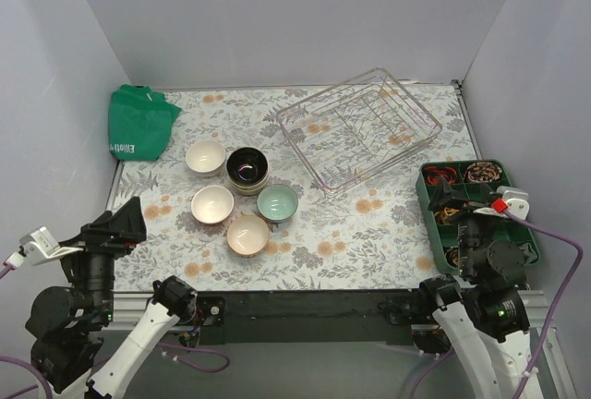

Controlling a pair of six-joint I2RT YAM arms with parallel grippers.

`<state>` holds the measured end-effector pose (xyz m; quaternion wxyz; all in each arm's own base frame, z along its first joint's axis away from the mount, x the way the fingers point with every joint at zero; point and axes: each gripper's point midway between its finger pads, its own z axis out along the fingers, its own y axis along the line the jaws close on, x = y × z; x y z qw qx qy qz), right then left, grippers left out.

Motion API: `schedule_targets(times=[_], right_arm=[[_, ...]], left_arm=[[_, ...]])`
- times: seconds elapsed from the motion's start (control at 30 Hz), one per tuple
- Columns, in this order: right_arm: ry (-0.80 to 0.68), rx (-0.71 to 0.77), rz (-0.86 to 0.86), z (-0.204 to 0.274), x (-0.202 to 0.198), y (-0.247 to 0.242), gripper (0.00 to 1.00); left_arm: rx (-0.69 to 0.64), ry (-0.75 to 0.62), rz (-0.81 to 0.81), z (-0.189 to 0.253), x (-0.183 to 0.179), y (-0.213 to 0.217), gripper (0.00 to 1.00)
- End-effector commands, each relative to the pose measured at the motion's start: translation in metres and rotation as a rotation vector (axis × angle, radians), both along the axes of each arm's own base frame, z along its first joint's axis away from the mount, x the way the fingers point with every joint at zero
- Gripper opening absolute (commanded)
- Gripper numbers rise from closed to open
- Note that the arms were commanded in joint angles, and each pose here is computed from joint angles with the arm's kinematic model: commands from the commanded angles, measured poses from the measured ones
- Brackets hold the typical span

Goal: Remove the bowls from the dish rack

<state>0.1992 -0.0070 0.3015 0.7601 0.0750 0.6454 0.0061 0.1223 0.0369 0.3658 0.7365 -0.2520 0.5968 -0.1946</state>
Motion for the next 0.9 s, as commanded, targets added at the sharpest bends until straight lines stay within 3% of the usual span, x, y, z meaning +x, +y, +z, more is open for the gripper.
schedule_targets(times=[0.0, 0.87], right_arm=[[-0.076, 0.004, -0.010, 0.009, -0.008, -0.005, 0.99], [-0.089, -0.011, 0.019, -0.015, -0.006, 0.001, 0.99]], left_arm=[[0.013, 0.022, -0.015, -0.013, -0.002, -0.002, 0.98], [0.001, -0.005, -0.026, -0.027, 0.007, -0.009, 0.98]])
